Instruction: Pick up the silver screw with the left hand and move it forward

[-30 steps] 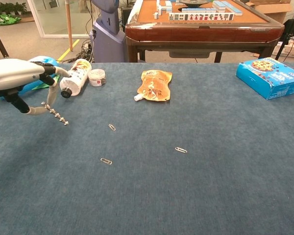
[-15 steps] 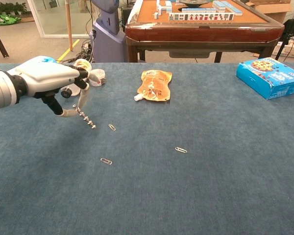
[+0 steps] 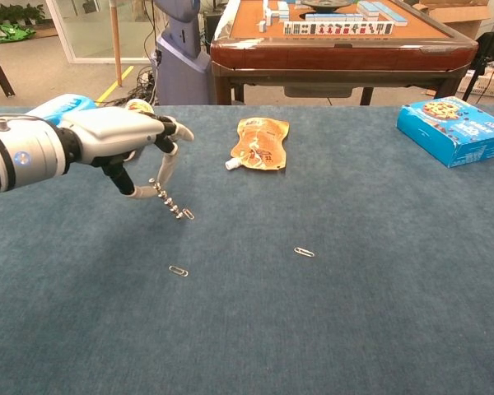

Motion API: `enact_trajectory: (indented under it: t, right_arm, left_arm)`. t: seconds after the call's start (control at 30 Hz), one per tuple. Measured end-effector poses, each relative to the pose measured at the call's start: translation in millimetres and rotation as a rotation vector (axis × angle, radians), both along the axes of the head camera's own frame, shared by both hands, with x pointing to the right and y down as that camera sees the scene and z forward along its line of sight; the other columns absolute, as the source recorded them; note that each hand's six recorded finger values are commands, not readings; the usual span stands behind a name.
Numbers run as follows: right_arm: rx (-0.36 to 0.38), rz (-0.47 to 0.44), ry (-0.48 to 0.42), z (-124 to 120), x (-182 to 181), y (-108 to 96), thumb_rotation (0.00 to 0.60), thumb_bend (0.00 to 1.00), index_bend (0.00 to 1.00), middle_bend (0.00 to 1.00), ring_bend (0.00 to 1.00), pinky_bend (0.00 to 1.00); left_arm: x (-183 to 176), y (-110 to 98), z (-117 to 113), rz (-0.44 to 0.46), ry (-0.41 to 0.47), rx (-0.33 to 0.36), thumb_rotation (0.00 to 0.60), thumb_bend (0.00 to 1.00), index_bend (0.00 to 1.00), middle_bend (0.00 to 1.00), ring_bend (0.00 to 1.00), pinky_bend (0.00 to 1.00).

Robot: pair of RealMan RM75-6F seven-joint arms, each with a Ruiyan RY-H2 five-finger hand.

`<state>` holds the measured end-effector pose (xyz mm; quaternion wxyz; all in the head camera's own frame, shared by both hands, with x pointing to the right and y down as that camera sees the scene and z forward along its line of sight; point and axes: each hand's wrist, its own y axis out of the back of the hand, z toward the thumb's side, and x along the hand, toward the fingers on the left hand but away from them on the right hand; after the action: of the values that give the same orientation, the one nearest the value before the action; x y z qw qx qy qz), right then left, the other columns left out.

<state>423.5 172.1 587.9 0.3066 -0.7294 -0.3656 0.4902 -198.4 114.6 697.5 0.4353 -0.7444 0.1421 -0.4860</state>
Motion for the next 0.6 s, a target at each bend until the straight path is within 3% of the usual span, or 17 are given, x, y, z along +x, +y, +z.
enact_trajectory:
  t: [0.6]
  right_arm:
    - [0.011,0.018,-0.006,-4.5,5.3,-3.8,0.600,0.31,0.00,0.00,0.00,0.00]
  left_arm:
    - [22.0,-4.1,8.0,0.034,0.005,-0.013,0.600,0.43,0.70,0.00,0.00,0.00]
